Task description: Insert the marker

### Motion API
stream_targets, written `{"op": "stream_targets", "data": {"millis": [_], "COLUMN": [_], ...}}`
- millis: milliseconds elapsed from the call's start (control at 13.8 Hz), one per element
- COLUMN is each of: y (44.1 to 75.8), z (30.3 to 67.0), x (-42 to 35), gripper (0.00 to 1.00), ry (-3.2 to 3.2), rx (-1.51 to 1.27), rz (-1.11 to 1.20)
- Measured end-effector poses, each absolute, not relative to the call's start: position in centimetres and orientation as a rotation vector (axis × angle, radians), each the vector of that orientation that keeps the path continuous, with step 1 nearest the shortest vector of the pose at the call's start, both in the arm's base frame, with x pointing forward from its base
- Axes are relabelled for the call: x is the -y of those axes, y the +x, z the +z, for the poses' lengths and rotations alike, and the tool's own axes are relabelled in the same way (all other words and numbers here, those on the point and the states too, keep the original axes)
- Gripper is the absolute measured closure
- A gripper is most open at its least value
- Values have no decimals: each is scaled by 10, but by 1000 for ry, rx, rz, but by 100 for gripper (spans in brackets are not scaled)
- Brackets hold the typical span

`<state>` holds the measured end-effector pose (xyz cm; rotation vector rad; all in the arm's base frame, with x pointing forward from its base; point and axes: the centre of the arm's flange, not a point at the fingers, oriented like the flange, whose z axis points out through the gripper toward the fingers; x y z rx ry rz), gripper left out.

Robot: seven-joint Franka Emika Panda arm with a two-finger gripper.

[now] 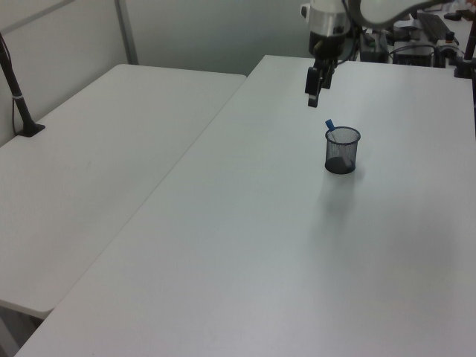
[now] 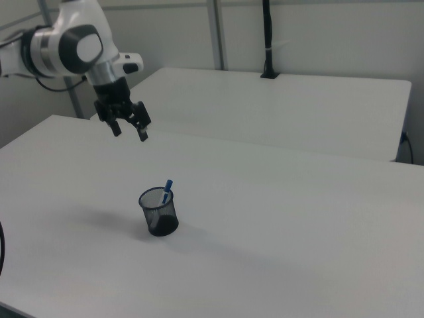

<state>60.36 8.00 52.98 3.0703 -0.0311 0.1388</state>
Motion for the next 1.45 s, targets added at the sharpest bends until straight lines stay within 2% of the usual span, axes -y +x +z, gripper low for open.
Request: {"op": "stream_targets", "data": {"millis": [364,509,1454], "y": [590,588,573], "z": [580,594,610], "x": [-71,-58,-47], "gripper": [0,0,0], "ry": [3068,3060,3059], "rx": [-112,-227,-239], "rz": [-16,-9,-53]}}
